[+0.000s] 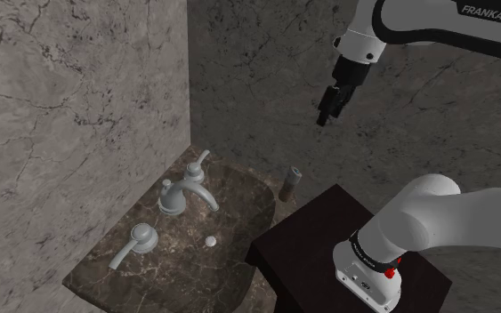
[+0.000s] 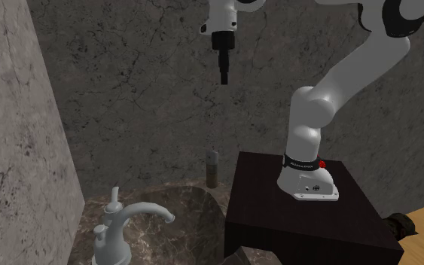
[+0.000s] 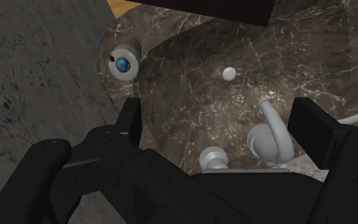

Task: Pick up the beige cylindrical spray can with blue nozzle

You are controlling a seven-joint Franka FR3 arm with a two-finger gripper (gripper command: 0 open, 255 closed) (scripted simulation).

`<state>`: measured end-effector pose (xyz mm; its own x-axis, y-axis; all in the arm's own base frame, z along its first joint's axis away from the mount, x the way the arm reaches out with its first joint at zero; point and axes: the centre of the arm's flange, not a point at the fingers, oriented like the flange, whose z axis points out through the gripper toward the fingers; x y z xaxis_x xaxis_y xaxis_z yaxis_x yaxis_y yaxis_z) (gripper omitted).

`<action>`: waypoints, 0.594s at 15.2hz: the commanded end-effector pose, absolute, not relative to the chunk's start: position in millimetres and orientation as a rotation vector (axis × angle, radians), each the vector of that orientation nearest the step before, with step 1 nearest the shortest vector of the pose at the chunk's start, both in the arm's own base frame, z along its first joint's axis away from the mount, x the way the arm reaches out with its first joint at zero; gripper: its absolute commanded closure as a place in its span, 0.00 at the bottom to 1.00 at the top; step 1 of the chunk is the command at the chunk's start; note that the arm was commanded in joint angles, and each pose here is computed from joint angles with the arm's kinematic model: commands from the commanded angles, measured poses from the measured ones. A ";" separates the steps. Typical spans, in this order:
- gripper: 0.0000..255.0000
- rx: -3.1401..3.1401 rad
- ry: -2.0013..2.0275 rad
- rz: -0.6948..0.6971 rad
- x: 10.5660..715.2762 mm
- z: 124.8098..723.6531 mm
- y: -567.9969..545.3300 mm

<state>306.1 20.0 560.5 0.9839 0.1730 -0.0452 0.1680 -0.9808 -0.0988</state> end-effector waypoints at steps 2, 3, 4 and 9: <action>0.00 -3.030 -0.279 0.065 305.5 548.0 15.1; 0.00 -3.024 -0.296 0.049 305.0 535.5 10.4; 0.00 -3.019 -0.313 0.032 304.7 523.0 5.6; 0.00 -2.990 -0.397 -0.050 306.0 459.9 -17.0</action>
<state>303.6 -10.8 471.9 0.9685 0.2468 0.0330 0.2490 -0.9612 -0.1190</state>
